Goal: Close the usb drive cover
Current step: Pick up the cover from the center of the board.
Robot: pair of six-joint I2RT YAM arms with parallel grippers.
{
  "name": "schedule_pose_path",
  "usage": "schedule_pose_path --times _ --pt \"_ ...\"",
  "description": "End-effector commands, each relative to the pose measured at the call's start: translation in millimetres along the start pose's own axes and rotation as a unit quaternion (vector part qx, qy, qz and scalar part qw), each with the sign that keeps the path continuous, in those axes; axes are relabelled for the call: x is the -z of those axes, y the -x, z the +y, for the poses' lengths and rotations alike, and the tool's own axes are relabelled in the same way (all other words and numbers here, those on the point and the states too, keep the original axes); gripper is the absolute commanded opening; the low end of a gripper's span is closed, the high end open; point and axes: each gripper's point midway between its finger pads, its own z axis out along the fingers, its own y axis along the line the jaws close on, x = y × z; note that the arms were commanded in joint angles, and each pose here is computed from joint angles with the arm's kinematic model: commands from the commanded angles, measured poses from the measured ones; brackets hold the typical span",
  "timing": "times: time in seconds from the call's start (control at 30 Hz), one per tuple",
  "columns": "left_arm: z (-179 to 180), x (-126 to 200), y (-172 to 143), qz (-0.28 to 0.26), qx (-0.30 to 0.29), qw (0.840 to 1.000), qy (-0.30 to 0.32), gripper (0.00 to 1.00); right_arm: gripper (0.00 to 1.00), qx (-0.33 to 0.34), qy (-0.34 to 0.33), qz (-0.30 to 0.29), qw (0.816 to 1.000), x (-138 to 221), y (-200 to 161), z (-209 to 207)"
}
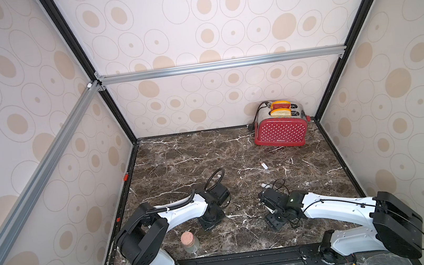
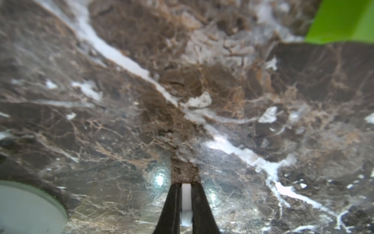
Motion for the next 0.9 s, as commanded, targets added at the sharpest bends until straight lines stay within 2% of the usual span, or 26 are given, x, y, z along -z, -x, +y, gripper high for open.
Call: schedule_pose_path --times 0.0,0.33,0.53,0.87 --pt "-15.7 -1.9 2.0 -0.006 -0.029 0.999 -0.02 0.0 0.74 0.012 -0.009 0.004 1.0 2.1 3.7 0.0" --pt "-36.1 19.4 9.8 -0.015 -0.055 0.998 -0.041 0.0 0.64 0.019 -0.012 0.013 1.0 -0.3 3.9 0.0" --pt "-33.4 39.4 24.6 -0.032 -0.048 0.997 -0.044 0.0 0.53 0.019 -0.005 0.017 1.0 -2.9 3.0 3.1" --pt "-25.4 61.3 45.2 -0.047 -0.021 0.997 -0.061 0.0 0.46 0.012 0.007 0.029 0.999 -6.1 -1.9 7.2"
